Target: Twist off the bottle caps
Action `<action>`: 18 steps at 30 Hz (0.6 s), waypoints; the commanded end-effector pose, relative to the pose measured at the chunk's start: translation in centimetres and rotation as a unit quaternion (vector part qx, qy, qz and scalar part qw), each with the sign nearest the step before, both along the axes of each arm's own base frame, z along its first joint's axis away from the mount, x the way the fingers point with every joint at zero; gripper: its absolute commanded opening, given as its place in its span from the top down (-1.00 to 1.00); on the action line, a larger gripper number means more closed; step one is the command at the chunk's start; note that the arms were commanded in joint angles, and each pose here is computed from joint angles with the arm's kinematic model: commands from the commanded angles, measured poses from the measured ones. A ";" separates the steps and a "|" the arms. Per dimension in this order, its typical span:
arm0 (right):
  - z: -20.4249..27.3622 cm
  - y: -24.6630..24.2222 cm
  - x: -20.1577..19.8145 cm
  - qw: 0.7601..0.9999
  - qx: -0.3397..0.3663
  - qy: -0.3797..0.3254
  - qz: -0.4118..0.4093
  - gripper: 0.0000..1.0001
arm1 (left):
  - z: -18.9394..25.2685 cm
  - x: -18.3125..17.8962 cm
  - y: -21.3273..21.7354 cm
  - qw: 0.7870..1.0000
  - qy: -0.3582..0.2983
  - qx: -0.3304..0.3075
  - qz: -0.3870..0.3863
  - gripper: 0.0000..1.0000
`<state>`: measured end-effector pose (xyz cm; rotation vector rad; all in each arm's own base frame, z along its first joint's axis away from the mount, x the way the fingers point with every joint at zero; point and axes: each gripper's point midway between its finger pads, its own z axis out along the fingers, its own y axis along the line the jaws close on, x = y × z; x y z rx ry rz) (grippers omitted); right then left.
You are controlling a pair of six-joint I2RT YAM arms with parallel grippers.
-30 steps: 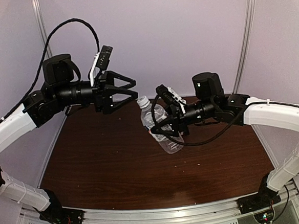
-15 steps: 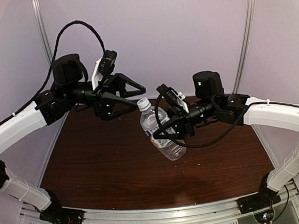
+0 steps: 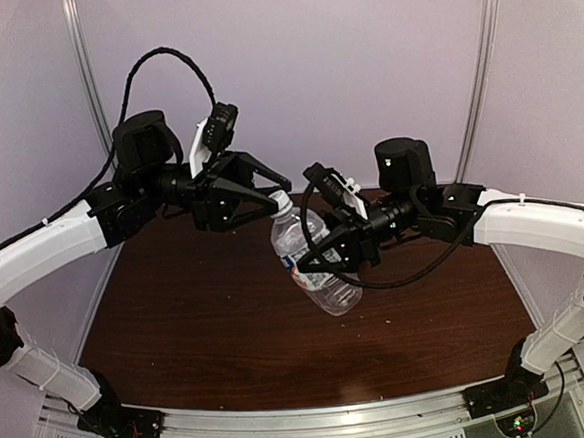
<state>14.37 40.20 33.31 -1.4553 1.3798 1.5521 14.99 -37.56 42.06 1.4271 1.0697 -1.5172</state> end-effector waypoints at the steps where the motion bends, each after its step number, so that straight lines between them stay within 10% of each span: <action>1: 1.7 0.2 -0.4 1.000 0.022 -0.012 0.012 0.17 | -0.2 -0.1 0.1 1.000 0.000 -0.011 -0.011 0.04; 18: 0.7 0.2 3.8 0.991 -0.012 -0.051 -0.126 0.20 | -0.6 2.0 -0.2 0.998 0.030 -0.001 0.062 0.52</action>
